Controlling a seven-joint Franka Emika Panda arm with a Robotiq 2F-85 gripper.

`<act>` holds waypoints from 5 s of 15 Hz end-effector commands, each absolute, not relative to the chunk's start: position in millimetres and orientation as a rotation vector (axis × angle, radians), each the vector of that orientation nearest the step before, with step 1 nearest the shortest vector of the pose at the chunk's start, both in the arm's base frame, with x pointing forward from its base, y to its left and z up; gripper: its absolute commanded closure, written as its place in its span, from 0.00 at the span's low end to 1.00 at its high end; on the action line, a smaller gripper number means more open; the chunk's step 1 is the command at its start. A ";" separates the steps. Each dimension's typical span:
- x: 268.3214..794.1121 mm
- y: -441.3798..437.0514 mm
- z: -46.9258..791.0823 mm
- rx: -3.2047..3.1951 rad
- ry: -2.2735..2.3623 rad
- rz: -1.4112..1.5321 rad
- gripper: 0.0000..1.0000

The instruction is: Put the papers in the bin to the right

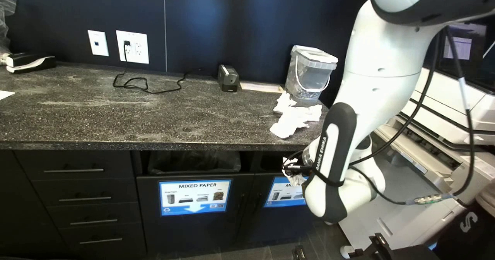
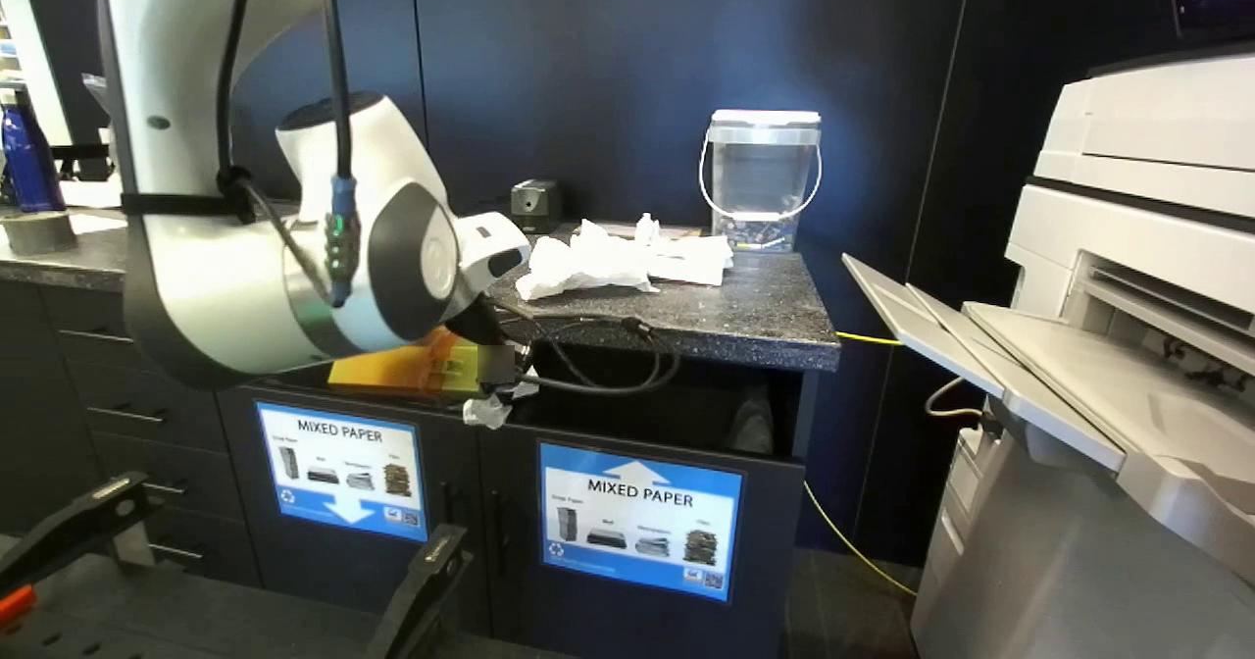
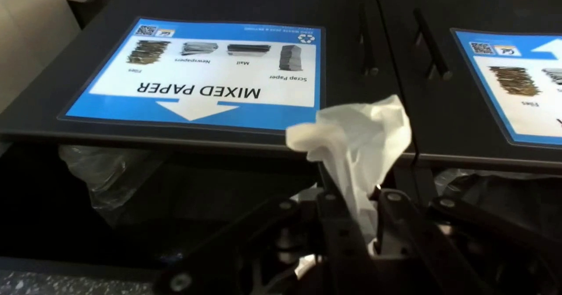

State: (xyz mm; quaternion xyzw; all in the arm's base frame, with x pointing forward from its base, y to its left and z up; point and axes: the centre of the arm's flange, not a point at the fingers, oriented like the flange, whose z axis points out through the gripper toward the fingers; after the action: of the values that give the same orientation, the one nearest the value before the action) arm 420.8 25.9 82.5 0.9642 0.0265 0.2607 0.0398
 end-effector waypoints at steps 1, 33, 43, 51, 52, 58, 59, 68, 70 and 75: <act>422.0 30.2 39.5 2.956 0.066 0.885 0.89; 550.9 -16.3 -62.5 2.800 0.032 1.595 0.89; 552.0 -10.0 -60.8 2.822 0.080 1.536 0.27; 545.3 -2.9 -36.1 2.795 0.086 1.367 0.00; 543.9 -2.5 -30.9 2.788 0.078 1.324 0.00; 521.2 9.2 18.2 2.802 0.093 1.037 0.00; 513.9 13.8 29.2 2.805 0.111 0.968 0.00; 474.0 54.6 138.7 2.990 0.252 0.540 0.00; 479.4 60.7 167.4 3.028 0.202 0.491 0.00; 506.9 62.0 227.8 3.058 -0.013 0.358 0.00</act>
State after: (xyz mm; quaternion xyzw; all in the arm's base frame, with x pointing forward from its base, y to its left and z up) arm 496.2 54.4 179.4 0.9899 0.0367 0.1346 0.0265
